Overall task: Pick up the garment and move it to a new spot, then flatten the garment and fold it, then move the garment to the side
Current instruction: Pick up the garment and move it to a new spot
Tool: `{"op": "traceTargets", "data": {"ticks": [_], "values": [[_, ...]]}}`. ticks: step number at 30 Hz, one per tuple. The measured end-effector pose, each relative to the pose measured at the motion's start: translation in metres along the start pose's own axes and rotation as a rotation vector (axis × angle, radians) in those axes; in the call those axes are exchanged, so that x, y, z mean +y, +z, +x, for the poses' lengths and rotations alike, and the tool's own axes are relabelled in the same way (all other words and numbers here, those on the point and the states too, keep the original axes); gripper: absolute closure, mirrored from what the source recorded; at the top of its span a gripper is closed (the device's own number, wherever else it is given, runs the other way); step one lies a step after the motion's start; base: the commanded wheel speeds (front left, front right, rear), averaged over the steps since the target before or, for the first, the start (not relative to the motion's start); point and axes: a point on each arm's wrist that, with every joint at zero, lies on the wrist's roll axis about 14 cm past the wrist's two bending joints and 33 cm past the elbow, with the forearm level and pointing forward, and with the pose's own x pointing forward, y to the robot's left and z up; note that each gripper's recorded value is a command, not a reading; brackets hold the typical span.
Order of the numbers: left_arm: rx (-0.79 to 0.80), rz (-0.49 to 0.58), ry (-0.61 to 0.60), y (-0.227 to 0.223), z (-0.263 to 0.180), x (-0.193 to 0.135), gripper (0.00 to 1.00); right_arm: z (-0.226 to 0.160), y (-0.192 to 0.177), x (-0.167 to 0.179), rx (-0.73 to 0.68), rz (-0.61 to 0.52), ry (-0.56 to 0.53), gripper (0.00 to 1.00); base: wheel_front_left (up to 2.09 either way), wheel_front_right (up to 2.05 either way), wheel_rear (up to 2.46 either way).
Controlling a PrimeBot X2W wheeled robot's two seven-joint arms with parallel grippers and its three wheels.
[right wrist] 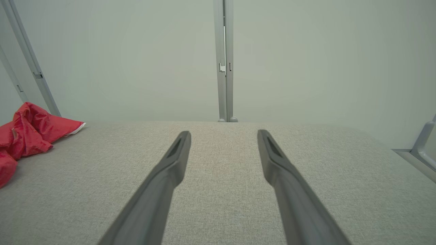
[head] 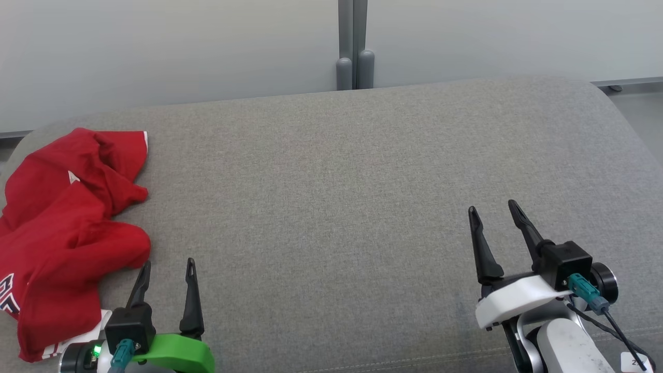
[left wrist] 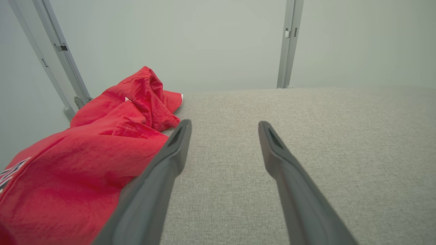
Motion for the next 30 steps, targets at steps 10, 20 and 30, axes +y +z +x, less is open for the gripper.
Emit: {"op": "traceTargets", "data": {"ticks": [10,20,30], "values": [[0.003,-0.001,-0.001,-0.001,-0.002,-0.001,0.0,0.003,0.0,-0.002,-0.001,0.001,-0.006,0.0,0.0,0.0,0.0],[-0.018,0.009,0.086,0.006,-0.013,0.027,0.0,0.016,-0.002,0.027,0.001,0.017,0.088,0.0,0.0,0.0,0.0],[-0.07,0.019,0.28,0.023,-0.041,0.087,0.0,0.03,0.0,0.096,-0.006,0.046,0.326,0.0,0.0,0.0,0.0]]}}
